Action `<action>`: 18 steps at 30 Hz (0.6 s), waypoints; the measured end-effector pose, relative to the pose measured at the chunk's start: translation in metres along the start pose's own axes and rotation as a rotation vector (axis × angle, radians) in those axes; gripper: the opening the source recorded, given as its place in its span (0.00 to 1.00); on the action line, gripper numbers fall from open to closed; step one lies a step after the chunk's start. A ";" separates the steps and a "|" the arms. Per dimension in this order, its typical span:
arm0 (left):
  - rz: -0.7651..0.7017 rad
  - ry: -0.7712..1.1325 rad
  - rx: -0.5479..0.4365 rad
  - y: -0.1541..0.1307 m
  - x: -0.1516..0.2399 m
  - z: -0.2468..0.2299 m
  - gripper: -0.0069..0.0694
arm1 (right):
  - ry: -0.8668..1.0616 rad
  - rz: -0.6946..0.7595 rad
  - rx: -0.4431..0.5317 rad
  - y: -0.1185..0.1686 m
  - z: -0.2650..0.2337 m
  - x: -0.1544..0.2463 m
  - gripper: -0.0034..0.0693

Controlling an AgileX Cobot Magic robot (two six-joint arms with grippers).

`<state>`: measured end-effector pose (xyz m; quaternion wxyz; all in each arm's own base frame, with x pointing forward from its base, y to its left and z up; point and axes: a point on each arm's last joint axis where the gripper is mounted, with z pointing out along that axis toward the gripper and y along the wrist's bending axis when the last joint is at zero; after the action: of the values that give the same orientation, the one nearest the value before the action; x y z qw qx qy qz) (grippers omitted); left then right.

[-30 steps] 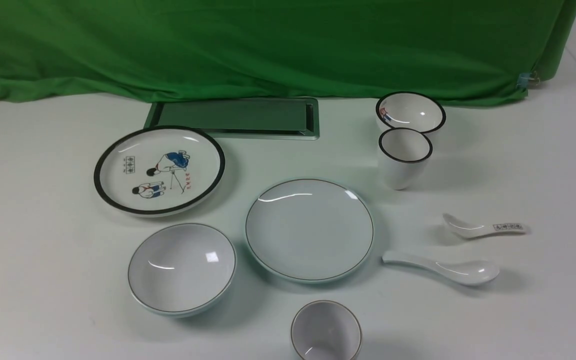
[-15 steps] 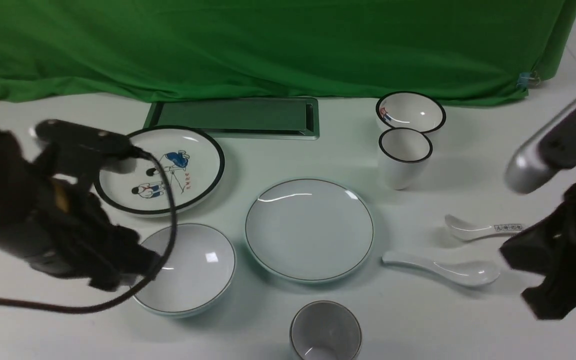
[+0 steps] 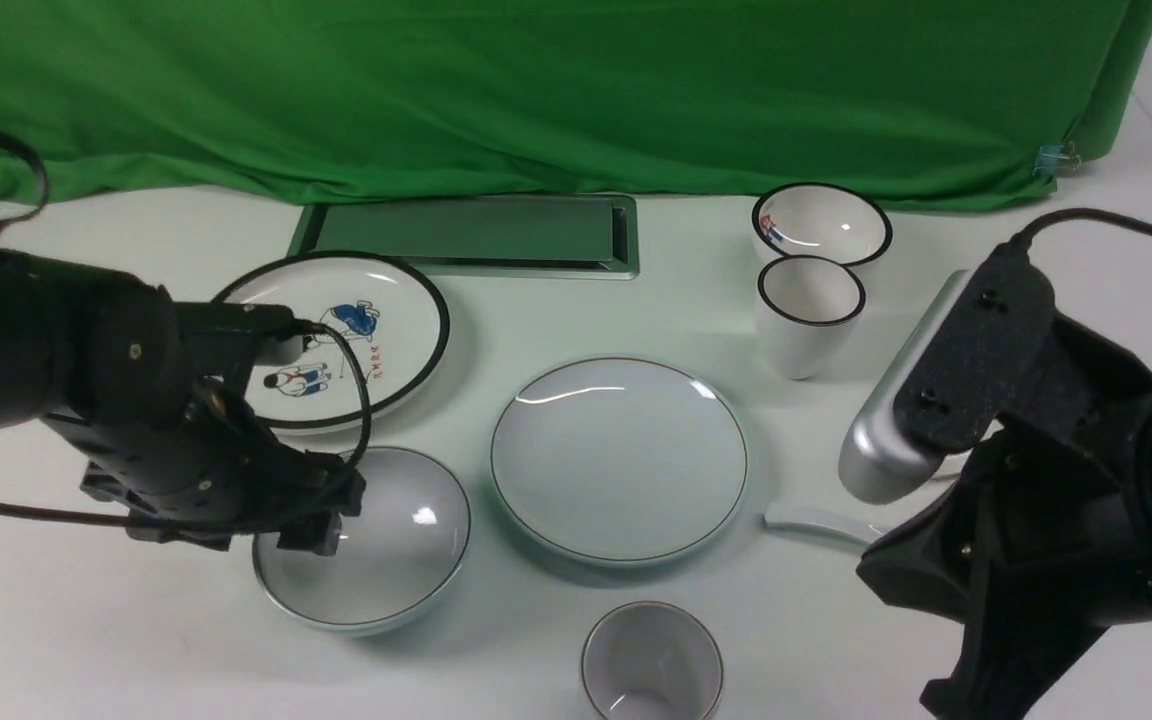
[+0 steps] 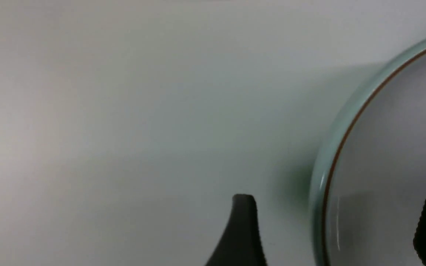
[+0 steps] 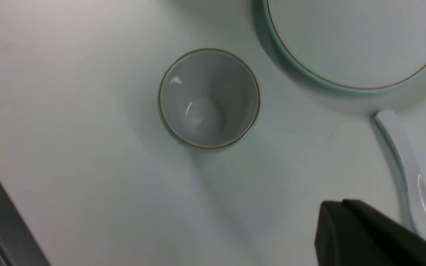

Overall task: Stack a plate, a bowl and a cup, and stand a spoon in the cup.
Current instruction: Use the left arm to grab a blue rice bowl, then use the left arm to put the blue rice bowl into the blue large plate in the middle

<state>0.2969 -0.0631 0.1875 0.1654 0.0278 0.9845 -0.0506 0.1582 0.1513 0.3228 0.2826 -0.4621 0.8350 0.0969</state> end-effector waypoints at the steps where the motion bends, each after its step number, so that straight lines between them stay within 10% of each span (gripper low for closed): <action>1: 0.000 0.009 0.001 0.000 0.000 0.008 0.63 | -0.015 0.004 0.005 0.000 0.000 -0.001 0.08; 9: 0.036 -0.050 0.020 -0.004 -0.014 -0.009 0.08 | -0.018 0.010 0.006 -0.001 0.000 -0.002 0.08; 18: 0.177 -0.239 0.157 -0.056 -0.056 -0.077 0.08 | 0.005 0.013 0.001 0.000 0.000 0.000 0.08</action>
<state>0.3205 -0.1129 0.2836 0.2825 0.1211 0.9446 -0.1154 0.1580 0.1510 0.3227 0.2802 -0.4566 0.8387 0.0973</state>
